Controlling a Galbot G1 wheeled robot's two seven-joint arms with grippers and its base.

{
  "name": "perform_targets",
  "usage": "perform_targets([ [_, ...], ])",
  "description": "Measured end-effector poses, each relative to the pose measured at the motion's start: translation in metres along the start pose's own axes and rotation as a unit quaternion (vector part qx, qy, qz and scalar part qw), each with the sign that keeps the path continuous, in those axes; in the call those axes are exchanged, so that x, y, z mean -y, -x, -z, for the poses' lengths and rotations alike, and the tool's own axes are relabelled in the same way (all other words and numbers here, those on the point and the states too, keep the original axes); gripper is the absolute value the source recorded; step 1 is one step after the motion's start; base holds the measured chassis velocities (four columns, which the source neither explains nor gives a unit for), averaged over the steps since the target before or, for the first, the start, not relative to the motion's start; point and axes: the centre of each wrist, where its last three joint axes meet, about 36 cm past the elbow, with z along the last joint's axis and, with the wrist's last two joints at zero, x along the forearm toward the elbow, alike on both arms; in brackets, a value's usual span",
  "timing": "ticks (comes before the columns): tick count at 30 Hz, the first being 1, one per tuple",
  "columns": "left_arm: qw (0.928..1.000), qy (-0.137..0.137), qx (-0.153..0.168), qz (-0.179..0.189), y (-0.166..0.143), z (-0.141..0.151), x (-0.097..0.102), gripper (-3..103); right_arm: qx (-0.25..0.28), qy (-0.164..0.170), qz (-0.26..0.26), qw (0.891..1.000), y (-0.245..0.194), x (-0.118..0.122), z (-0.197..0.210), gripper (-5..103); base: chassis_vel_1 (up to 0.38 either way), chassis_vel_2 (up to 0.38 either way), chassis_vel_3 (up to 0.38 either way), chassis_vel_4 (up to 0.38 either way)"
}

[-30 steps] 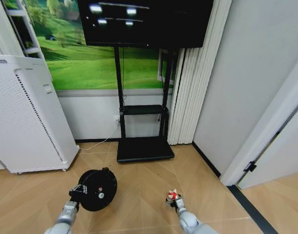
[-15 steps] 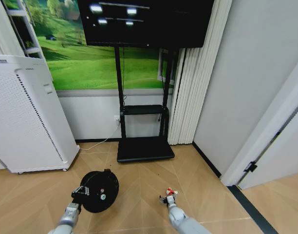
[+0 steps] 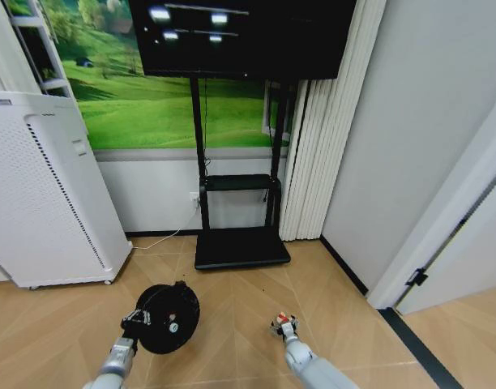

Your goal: Pick up the trash bin and place the garbage on the floor into it.

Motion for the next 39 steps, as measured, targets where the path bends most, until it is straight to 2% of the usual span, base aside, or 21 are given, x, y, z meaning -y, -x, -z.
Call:
perform_targets([
  [2,1.0,0.0,-0.001,0.0,0.0,-0.001,0.0,4,-0.001,-0.006,0.003,1.0,0.001,0.001,-0.002,89,0.0,0.0,0.0,0.0],
  [3,1.0,0.0,-0.001,0.0,0.0,-0.001,0.0,4,-0.001,-0.006,0.003,1.0,0.001,0.001,-0.002,89,0.0,0.0,0.0,0.0],
  [6,1.0,-0.001,-0.002,0.0,0.001,-0.002,0.001,4,0.0,-0.007,0.003,1.0,0.001,0.002,-0.003,73,0.0,0.0,0.0,0.0],
  [7,1.0,-0.001,-0.002,0.0,0.001,-0.002,0.001,4,0.0,-0.007,0.003,1.0,0.001,0.002,-0.003,73,0.0,0.0,0.0,0.0],
  [9,1.0,-0.001,-0.003,0.0,0.001,-0.003,0.002,4,0.002,-0.009,0.003,1.0,0.002,0.002,-0.004,61,0.0,0.0,0.0,0.0],
  [10,1.0,-0.001,-0.003,0.0,0.001,-0.003,0.002,4,0.002,-0.009,0.003,1.0,0.002,0.002,-0.004,61,0.0,0.0,0.0,0.0],
  [12,1.0,-0.002,-0.003,-0.002,0.002,-0.003,0.003,4,0.004,-0.012,0.004,1.0,0.002,0.003,-0.004,51,0.0,0.0,0.0,0.0],
  [13,1.0,-0.002,-0.003,-0.002,0.002,-0.003,0.003,4,0.004,-0.012,0.004,1.0,0.002,0.003,-0.004,51,0.0,0.0,0.0,0.0],
  [16,1.0,-0.002,-0.002,-0.002,0.002,-0.003,0.004,4,0.003,-0.017,0.004,1.0,0.001,0.001,-0.007,34,0.0,0.0,0.0,0.0],
  [18,1.0,-0.002,-0.002,-0.002,0.003,-0.003,0.004,4,0.002,-0.018,0.005,1.0,0.0,0.001,-0.009,34,0.0,0.0,0.0,0.0],
  [20,1.0,-0.002,-0.002,-0.003,0.002,-0.004,0.005,4,0.002,-0.018,0.006,1.0,-0.003,-0.002,-0.011,26,0.0,0.0,0.0,0.0],
  [23,1.0,-0.002,-0.001,-0.003,0.003,-0.003,0.006,4,-0.001,-0.01,0.004,1.0,-0.01,0.0,-0.011,21,0.0,0.0,0.0,0.0],
  [27,1.0,-0.004,0.001,-0.004,0.003,-0.002,0.007,4,-0.001,0.007,-0.006,1.0,-0.021,0.011,-0.007,21,0.0,0.0,0.0,0.0],
  [30,0.9999,-0.007,0.008,-0.009,0.004,0.003,0.013,4,0.027,0.015,-0.035,0.999,-0.046,0.059,0.002,21,0.0,0.0,0.0,0.0],
  [32,0.9999,-0.007,0.009,-0.01,0.004,0.003,0.014,4,0.034,0.016,-0.037,0.999,-0.051,0.066,0.006,21,0.0,0.0,0.0,0.0],
  [34,0.9998,-0.008,0.014,-0.012,0.006,0.007,0.017,4,0.072,0.02,-0.038,0.996,-0.079,0.092,0.023,21,0.0,0.0,0.0,0.0],
  [35,0.9998,-0.008,0.014,-0.012,0.006,0.007,0.017,4,0.072,0.02,-0.038,0.996,-0.079,0.092,0.023,21,0.0,0.0,0.0,0.0],
  [37,0.9997,-0.01,0.019,-0.014,0.009,0.01,0.02,4,0.106,0.023,-0.029,0.994,-0.112,0.109,0.03,21,0.0,0.0,0.0,0.0],
  [39,0.9996,-0.011,0.021,-0.014,0.01,0.011,0.021,4,0.124,0.024,-0.022,0.992,-0.127,0.114,0.033,21,0.0,0.0,0.0,0.0],
])
